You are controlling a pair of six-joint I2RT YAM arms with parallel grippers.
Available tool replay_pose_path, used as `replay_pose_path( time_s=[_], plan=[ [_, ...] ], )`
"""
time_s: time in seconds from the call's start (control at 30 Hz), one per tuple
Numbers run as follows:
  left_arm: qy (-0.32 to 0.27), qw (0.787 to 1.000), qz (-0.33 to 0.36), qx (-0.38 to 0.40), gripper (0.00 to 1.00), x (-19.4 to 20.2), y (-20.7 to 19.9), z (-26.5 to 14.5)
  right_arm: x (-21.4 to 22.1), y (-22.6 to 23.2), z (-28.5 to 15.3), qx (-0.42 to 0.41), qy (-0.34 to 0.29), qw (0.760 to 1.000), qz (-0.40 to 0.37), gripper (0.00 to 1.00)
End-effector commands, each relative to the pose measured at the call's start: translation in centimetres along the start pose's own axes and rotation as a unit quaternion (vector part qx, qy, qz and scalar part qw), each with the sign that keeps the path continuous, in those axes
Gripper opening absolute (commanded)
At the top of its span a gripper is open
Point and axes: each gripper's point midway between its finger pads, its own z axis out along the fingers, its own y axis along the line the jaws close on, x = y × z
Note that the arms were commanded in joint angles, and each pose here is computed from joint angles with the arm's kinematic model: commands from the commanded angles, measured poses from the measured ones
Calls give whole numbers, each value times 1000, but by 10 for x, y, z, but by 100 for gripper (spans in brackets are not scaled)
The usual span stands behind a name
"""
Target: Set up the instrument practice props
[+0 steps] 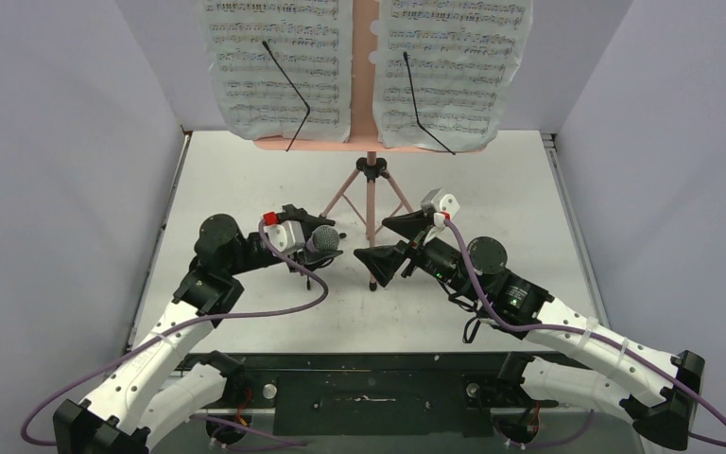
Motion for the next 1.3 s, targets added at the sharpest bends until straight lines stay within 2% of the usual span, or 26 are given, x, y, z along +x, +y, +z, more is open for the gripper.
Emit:
replay_pose_path(
  time_s=[0.0, 0.37, 0.57, 0.93, 1.07, 1.1, 1.2, 1.27],
  plan=[
    [12, 999, 45, 3, 0, 8, 4, -3, -10, -2, 2, 4, -17, 1000, -6, 90],
    [32, 997, 58, -30, 0, 37, 9, -8, -6, -2, 4, 4, -14, 1000, -3, 90],
    [48, 997, 31, -48, 0, 58, 14, -9, -4, -2, 5, 1, -13, 1000, 0, 90],
    [66, 994, -5, -91, 0, 71, 36, -10, -3, -3, 4, 5, -14, 1000, -1, 90],
    [50, 994, -8, -98, 19, 61, 39, -11, -3, -4, 4, 5, -14, 1000, -2, 90],
    [41, 994, -7, -97, 27, 56, 39, -11, -4, -4, 5, 6, -14, 1000, -2, 90],
    [12, 995, -12, -100, 73, 38, 40, -10, -2, -5, 6, 7, -12, 1000, -3, 90],
    [-14, 995, -16, -100, 98, 23, 39, -10, -2, -5, 6, 7, -12, 1000, -3, 90]
  ],
)
